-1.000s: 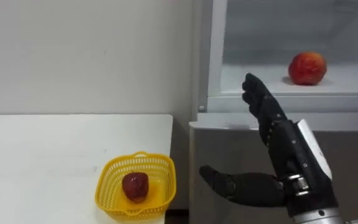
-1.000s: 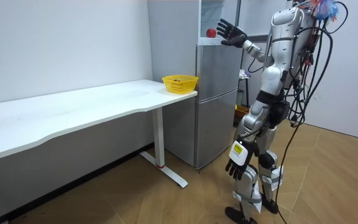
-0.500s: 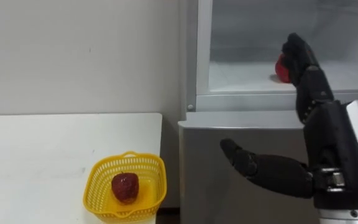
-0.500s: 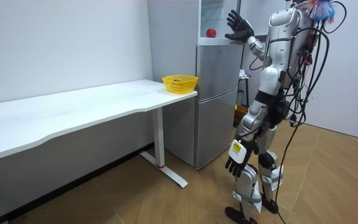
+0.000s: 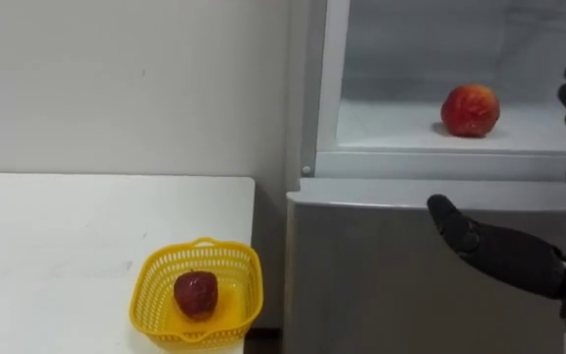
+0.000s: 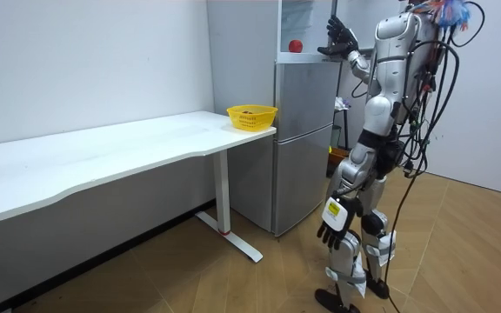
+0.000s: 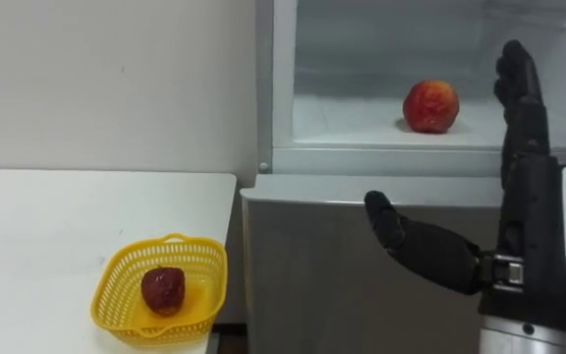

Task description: Retrieve from the upper fridge

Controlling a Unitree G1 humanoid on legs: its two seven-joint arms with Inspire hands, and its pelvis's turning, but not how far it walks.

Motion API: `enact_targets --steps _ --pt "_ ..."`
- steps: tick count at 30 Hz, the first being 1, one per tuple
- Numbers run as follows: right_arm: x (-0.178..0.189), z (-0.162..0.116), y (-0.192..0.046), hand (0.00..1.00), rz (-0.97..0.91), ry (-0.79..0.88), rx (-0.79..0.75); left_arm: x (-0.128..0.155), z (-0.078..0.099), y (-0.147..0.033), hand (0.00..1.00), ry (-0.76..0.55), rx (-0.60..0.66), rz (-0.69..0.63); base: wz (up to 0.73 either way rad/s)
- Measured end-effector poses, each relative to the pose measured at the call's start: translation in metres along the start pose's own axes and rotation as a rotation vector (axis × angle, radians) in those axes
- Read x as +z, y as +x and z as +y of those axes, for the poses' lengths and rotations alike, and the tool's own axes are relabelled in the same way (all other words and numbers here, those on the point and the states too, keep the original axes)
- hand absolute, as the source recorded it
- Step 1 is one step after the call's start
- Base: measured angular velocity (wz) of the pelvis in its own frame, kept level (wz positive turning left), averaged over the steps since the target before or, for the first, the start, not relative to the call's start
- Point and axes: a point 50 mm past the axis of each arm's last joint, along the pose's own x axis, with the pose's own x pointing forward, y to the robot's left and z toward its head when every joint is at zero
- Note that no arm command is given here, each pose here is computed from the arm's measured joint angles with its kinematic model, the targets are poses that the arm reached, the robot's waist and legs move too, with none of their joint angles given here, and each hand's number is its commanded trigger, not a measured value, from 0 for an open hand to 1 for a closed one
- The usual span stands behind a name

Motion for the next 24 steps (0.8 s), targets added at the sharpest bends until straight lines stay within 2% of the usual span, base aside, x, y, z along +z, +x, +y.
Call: enact_targets --steps 8,15,24 --pt "-0.01 -0.017 0.019 0.0 -0.007 -0.075 -0.123 -0.003 0.0 -0.001 0.0 -0.008 -0.005 0.011 0.03" --pt "-0.027 -0.012 0.052 0.0 0.022 -0.112 -0.135 0.001 0.008 0.0 0.0 0.0 -0.005 0.013 0.03" --pt "-0.035 -0.014 0.073 0.0 0.094 -0.048 -0.13 -0.002 0.012 -0.001 0.0 -0.021 -0.006 0.025 0.1"
